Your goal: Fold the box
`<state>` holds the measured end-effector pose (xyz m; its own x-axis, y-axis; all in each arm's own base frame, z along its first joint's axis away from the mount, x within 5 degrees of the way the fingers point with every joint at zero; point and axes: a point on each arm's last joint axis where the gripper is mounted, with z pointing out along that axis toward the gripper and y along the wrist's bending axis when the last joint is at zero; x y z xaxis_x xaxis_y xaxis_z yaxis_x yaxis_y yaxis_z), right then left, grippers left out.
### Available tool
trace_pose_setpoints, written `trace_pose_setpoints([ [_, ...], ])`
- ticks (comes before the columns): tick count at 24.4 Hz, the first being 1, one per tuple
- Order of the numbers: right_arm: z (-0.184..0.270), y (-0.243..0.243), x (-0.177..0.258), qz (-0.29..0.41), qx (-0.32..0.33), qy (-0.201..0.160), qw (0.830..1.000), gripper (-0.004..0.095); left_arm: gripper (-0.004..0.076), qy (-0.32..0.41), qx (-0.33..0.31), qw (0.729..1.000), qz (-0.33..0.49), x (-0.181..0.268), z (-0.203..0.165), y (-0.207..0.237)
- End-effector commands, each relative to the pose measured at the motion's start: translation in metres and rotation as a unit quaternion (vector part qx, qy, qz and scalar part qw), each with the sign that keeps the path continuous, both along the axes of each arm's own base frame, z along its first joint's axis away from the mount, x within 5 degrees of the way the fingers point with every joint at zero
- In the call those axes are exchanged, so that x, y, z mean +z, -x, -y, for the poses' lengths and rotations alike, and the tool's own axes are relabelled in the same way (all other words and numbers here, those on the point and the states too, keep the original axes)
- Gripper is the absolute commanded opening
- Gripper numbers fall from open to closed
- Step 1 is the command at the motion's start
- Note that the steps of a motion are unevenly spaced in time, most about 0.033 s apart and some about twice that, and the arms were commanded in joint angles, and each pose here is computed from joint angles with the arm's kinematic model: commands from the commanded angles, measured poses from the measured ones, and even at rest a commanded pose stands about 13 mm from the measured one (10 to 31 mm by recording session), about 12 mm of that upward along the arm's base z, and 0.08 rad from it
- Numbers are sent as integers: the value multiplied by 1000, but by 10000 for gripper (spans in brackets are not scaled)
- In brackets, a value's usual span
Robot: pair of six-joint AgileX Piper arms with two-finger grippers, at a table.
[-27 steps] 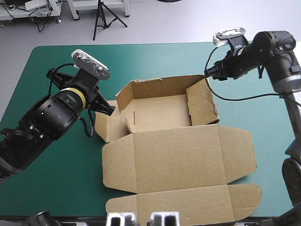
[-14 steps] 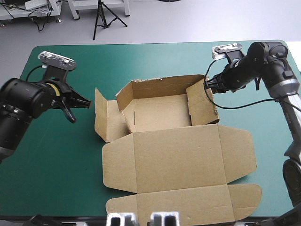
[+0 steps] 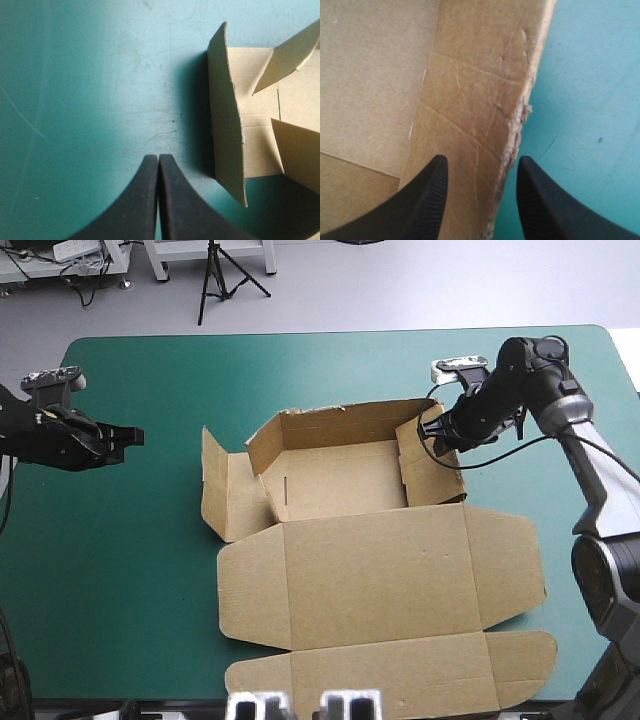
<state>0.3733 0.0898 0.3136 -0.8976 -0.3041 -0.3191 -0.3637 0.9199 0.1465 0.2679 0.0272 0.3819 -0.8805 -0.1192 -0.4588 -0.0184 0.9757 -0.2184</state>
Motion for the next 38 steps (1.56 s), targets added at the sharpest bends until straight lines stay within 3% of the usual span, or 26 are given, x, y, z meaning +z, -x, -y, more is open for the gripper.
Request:
trace_pose_setpoints([
  [1,-1,1,5,-1,9,-9,1000,402,-8,12,0,999,39,18,3,5],
  [4,-4,-5,-7,-19,8,-14,1000,360,-8,12,0,999,39,18,3,5],
  [8,-5,-9,-12,-19,9,-18,1000,-10,-8,-16,-10,999,39,16,0,4],
  [13,-5,-5,-2,-6,6,-24,1000,-13,-8,-13,-2,1000,23,2,-7,-12],
  [18,0,19,56,73,5,-39,997,-13,-8,156,-5,987,35,-19,-17,-45],
  [27,17,102,190,275,-6,-78,958,-13,-8,279,-11,954,107,-41,-48,-78],
  [32,23,139,223,332,-6,-96,938,-13,-8,319,-21,938,138,-45,-49,-89],
  [38,29,169,246,381,-19,-117,917,-13,-8,405,-78,896,162,-42,-41,-93],
])
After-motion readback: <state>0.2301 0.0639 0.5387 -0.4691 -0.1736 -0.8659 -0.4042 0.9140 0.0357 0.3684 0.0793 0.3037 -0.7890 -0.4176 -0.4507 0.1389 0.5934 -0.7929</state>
